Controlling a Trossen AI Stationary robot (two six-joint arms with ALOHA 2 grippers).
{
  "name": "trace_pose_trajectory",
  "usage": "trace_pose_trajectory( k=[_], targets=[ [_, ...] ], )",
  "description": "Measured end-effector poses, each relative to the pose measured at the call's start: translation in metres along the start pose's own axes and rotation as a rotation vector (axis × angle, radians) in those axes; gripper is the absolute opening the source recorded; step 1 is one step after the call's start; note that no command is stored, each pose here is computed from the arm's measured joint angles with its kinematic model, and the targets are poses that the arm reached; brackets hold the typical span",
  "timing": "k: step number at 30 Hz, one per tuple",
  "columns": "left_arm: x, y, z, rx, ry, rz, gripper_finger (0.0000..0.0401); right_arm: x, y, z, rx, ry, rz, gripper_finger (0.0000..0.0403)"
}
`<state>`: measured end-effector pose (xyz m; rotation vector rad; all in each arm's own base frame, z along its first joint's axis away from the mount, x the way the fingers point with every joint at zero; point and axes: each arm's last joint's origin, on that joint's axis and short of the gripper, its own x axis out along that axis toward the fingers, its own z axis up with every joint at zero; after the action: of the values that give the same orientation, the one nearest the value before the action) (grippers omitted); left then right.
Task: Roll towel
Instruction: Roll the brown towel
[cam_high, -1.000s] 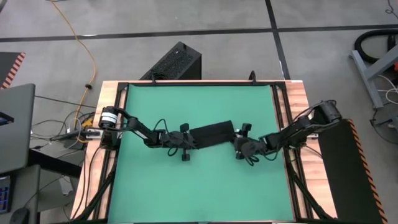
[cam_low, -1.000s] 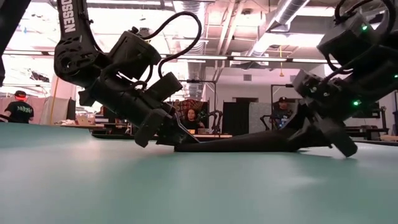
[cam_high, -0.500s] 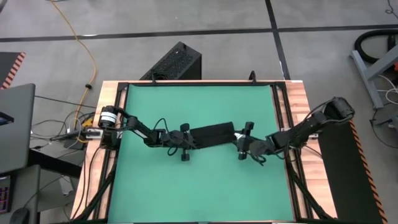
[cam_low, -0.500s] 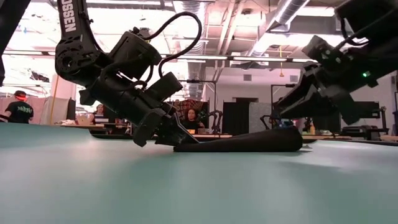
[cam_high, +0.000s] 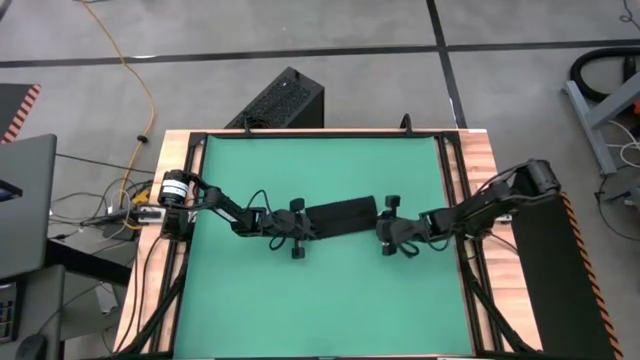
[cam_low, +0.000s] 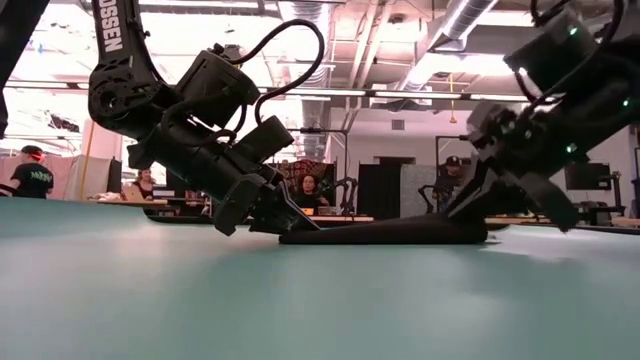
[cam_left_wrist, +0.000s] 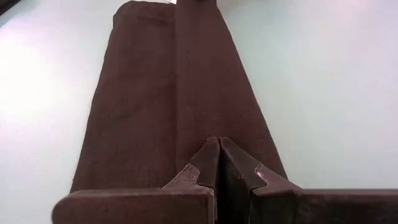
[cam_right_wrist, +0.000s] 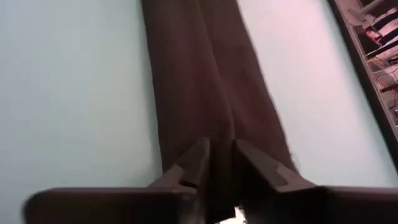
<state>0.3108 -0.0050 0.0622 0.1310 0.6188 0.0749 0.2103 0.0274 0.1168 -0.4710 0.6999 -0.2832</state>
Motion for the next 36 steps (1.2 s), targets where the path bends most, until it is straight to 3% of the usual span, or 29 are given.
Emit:
trace_pose_trajectory(
  k=[8, 13, 18, 23, 25, 31, 36],
  targets=[
    [-0.001, -0.001, 0.001, -0.001, -0.003, -0.002, 0.0000, 0.021, 0.002, -0.016, 0.065, 0.108, 0.020, 0.0020],
    [-0.013, -0.004, 0.011, 0.015, 0.012, -0.032, 0.0000, 0.027, 0.008, -0.020, 0.186, 0.122, 0.029, 0.0020],
    [-0.040, -0.004, 0.019, 0.051, 0.147, -0.059, 0.0000, 0.027, 0.016, -0.020, 0.340, 0.115, 0.038, 0.0026],
    [-0.066, -0.002, 0.029, 0.076, 0.213, -0.014, 0.0000, 0.023, 0.026, -0.013, 0.449, 0.035, 0.106, 0.0023],
    [-0.075, -0.003, 0.036, 0.079, 0.184, 0.016, 0.0000, 0.022, 0.029, -0.007, 0.493, 0.005, 0.126, 0.0024],
    [-0.092, -0.013, 0.068, 0.088, -0.072, 0.078, 0.0000, 0.021, 0.035, 0.012, 0.543, -0.047, 0.156, 0.0025],
    [-0.078, -0.021, 0.065, 0.116, -0.202, 0.088, 0.0000, 0.022, 0.036, 0.023, 0.550, -0.070, 0.149, 0.0025]
  ],
)
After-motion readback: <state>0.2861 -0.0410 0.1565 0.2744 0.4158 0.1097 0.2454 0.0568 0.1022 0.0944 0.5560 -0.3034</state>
